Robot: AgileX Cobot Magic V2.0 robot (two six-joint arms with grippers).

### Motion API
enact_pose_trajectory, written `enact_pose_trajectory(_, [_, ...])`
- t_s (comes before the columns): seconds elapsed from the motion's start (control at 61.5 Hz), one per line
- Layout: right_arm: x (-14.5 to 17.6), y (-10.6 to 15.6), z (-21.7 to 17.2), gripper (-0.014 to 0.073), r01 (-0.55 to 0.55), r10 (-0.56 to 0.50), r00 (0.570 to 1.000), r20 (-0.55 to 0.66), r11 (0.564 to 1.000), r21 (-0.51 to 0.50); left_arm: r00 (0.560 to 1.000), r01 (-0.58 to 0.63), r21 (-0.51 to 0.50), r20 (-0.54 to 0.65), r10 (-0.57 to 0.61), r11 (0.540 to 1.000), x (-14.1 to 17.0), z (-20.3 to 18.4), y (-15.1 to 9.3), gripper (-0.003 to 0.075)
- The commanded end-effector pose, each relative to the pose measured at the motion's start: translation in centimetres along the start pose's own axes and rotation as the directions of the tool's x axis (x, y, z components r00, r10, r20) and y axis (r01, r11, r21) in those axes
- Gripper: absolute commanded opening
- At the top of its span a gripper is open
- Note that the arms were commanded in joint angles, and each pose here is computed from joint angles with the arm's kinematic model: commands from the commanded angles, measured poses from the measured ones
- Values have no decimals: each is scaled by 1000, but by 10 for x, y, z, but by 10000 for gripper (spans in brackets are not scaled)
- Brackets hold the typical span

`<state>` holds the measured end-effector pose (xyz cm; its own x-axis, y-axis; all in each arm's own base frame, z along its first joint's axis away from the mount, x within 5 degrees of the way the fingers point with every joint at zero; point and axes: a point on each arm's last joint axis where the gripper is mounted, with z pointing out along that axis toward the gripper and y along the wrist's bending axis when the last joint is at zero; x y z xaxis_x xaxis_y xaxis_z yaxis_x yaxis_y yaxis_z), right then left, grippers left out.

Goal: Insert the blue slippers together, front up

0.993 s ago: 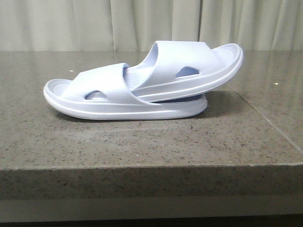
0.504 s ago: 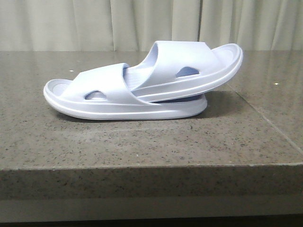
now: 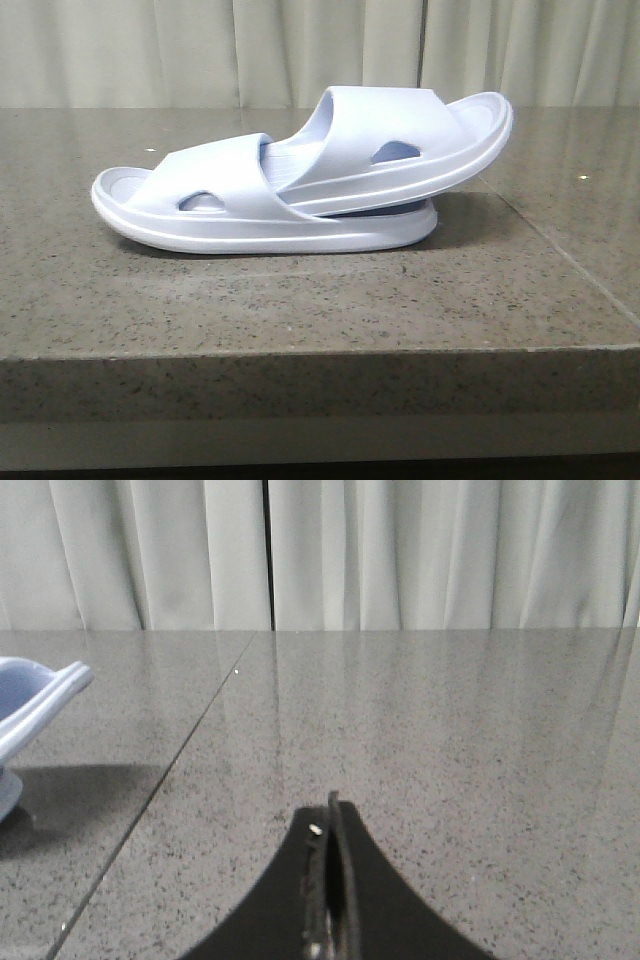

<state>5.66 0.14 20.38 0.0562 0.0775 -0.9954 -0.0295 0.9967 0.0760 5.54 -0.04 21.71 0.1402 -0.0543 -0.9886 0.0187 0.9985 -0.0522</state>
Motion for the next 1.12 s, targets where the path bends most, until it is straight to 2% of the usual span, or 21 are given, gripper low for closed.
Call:
enact_pose_trajectory(0.0, [-12,1,-2,-118,11,-11,991,130,1000,-3,995,1,-6,96,0,1000,-7,-2,1,-20])
enact_pose_trajectory(1.107, [-14,1,-3,-118,12,-11,988,152,1000,-4,995,1,-6,96,0,1000,-7,-2,1,-20])
